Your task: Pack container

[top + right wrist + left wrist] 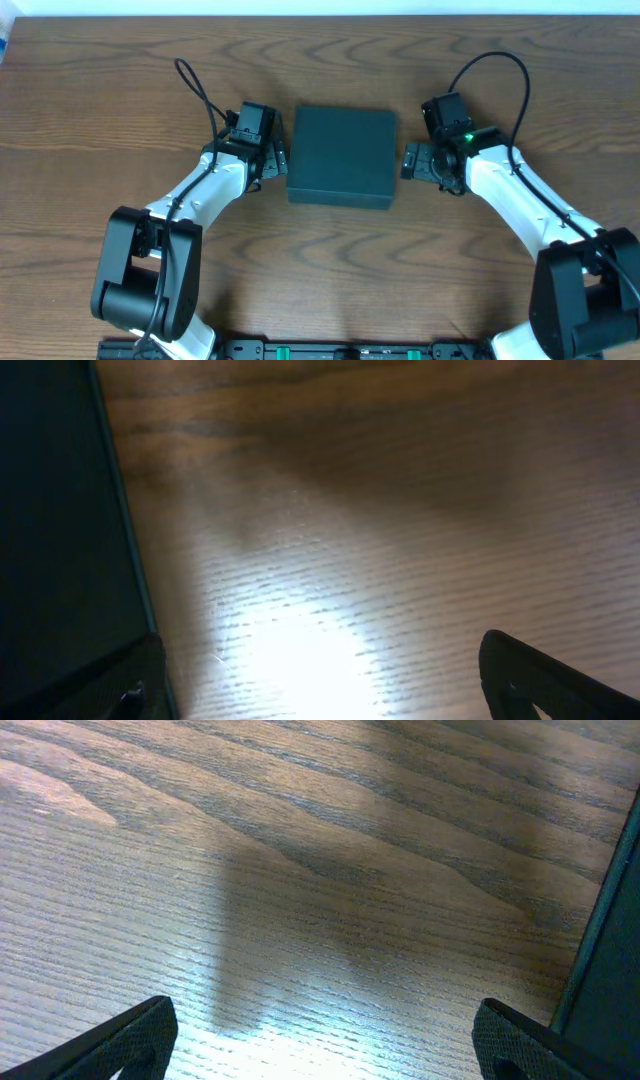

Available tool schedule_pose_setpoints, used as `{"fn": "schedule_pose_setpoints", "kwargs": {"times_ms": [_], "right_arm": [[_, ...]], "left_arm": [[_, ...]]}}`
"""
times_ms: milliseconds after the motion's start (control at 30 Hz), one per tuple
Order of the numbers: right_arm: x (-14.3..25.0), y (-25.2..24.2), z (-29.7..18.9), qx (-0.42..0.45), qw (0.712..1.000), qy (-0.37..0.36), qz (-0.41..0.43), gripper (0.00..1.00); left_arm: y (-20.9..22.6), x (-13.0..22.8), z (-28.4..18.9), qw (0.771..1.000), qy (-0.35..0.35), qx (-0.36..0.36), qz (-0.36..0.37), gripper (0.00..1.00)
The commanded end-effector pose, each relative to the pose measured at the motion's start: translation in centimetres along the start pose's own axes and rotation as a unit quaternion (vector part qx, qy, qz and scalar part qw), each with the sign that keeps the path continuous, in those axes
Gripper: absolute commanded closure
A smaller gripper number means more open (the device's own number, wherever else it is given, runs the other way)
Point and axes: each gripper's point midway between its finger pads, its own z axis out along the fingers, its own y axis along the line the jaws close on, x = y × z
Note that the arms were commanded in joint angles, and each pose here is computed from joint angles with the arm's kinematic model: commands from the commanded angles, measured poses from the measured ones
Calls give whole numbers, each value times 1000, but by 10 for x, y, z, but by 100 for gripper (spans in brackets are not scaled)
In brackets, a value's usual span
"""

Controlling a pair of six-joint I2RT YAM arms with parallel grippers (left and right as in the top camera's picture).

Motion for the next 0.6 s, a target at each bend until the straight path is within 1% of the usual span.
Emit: {"fn": "schedule_pose_setpoints", "kwargs": {"times_ms": [0,267,433,567], "right_arm": [[-5,-3,-2,2,1000,-11,-3,1],[-12,0,-2,-6,1000,-25,1,1],[-12,0,-2,-6,1000,-25,0,1],[-12,0,-2,-5,1000,-24,1,1]], "left_arm": [[-11,9,0,1000,16,20,-2,5],[-25,19,-4,999,22,24,13,5],[-14,11,-4,1000,-2,-11,12,5],[-5,6,-2,1000,-3,-17,0,5]]}}
